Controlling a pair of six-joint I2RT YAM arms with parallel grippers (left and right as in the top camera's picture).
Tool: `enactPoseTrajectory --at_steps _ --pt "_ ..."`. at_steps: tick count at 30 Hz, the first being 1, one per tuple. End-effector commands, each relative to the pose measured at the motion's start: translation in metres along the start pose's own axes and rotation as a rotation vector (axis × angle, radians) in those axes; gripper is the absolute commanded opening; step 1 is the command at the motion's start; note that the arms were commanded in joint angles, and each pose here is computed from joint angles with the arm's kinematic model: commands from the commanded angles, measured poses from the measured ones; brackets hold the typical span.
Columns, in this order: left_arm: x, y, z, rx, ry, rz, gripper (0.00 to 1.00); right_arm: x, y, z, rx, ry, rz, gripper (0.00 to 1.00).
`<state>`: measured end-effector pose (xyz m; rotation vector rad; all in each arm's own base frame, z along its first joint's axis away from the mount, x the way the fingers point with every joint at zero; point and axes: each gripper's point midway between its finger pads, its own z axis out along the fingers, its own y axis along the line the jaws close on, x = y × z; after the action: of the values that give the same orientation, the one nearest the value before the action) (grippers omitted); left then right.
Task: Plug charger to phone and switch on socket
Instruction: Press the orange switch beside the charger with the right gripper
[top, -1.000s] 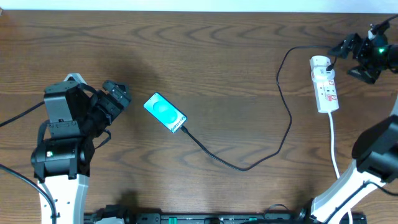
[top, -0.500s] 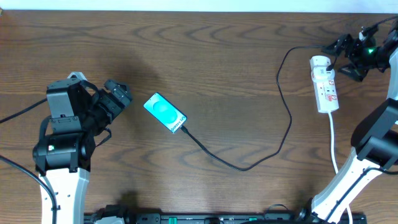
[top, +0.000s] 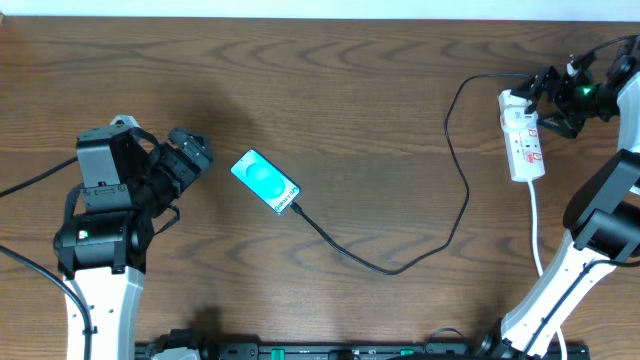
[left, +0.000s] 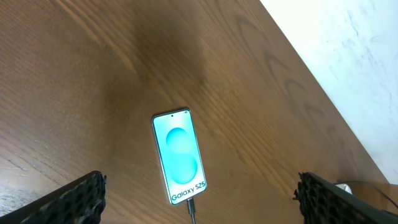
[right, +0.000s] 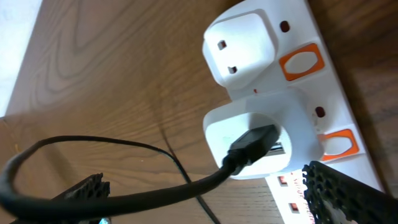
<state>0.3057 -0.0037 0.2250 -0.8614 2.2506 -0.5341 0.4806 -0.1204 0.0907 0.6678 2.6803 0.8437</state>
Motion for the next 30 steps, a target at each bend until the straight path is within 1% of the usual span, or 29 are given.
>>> enactPoseTrajectory --at_steps 1,7,21,30 --pt "-0.008 -0.004 -0.004 0.002 -0.025 0.027 0.98 -0.001 -0.014 0.005 0.036 0.007 -0.013 0.99" --pt "-0.008 -0.004 -0.004 0.002 -0.025 0.027 0.98 0.0 -0.026 0.009 0.083 0.018 -0.014 0.99" --pt "-0.008 -0.004 -0.004 0.002 -0.025 0.027 0.98 0.001 -0.042 0.025 0.091 0.04 0.007 0.99" --pt "-0.008 -0.004 -0.004 0.002 -0.025 0.027 0.98 0.001 -0.033 0.028 0.037 0.043 0.005 0.99"
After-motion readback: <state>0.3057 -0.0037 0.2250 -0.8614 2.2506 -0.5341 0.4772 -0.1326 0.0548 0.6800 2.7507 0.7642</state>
